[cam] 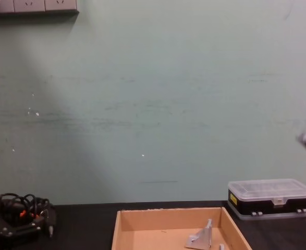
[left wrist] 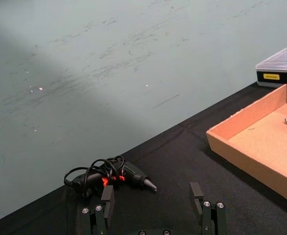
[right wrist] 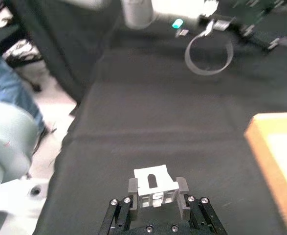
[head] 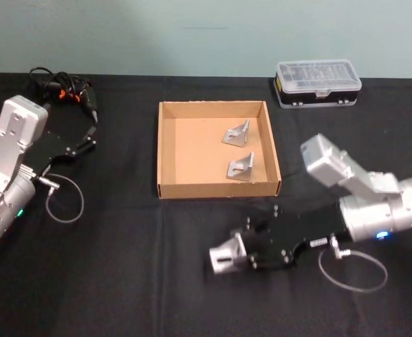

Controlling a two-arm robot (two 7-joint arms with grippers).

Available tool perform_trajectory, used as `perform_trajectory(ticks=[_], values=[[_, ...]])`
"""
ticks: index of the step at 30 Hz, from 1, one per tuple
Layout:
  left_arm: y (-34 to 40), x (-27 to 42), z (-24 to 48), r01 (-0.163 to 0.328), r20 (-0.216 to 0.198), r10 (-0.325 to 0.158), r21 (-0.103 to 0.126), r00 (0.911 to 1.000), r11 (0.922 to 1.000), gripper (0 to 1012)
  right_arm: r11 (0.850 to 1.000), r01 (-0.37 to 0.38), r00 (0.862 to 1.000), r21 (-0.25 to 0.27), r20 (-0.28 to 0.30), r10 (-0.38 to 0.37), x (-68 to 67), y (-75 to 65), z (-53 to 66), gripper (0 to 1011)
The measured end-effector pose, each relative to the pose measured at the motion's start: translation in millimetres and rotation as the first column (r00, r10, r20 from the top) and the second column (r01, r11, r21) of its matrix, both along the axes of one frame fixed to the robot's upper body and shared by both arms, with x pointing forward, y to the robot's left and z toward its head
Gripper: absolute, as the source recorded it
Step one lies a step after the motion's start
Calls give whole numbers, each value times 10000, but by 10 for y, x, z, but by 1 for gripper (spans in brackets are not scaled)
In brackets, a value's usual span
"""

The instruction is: Use one hand to pick up the angle iron from the table and place it into the box.

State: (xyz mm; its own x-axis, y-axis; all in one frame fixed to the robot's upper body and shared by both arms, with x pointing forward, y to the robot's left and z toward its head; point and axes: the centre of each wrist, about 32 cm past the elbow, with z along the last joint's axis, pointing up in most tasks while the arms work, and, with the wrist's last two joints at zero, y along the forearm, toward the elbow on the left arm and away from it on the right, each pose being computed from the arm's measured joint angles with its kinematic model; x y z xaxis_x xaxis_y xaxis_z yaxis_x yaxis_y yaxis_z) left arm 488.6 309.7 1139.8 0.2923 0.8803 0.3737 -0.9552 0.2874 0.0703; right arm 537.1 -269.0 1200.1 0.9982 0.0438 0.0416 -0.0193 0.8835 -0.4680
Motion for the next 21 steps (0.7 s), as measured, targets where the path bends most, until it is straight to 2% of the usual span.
perform_trajectory(ticks=[2, 5, 8, 9, 12, 15, 17, 18, 21], values=[[0, 0, 0, 0, -1, 0, 0, 10000, 10000, 1000, 9987, 305, 9995, 413, 113, -310, 53, -29, 75, 469], [0, 0, 0, 0, 0, 0, 0, 10000, 10000, 1000, 9946, 700, 9968, 769, 320, -727, 95, -45, 130, 468], [0, 0, 0, 0, 0, 0, 0, 10000, 10000, 1000, 9841, 1329, 9874, 1178, 706, -1418, 152, -49, 200, 469], [0, 0, 0, -1, 0, 1, 0, 10000, 10000, 1000, 9765, 1669, 9798, 1363, 878, -1797, 179, -39, 222, 468], [0, 0, 0, -1, 0, 1, 0, 10000, 10000, 1000, 9644, 2116, 9667, 1587, 1113, -2304, 214, -15, 241, 469], [0, 0, 0, -1, -1, 1, 0, 10000, 10000, 1000, 9404, 2805, 9389, 1922, 1486, -3104, 261, 67, 237, 468], [0, 0, 0, 0, 0, 0, 0, 10000, 10000, 1000, 9304, 3045, 9274, 2043, 1594, -3385, 278, 115, 230, 468], [0, 0, 0, 0, -1, 0, 0, 10000, 10000, 1000, 9203, 3288, 9151, 2119, 1693, -3660, 294, 158, 215, 468], [0, 0, 0, 0, 0, 0, 0, 10000, 10000, 1000, 9063, 3608, 8984, 2203, 1788, -4011, 317, 215, 189, 468]])
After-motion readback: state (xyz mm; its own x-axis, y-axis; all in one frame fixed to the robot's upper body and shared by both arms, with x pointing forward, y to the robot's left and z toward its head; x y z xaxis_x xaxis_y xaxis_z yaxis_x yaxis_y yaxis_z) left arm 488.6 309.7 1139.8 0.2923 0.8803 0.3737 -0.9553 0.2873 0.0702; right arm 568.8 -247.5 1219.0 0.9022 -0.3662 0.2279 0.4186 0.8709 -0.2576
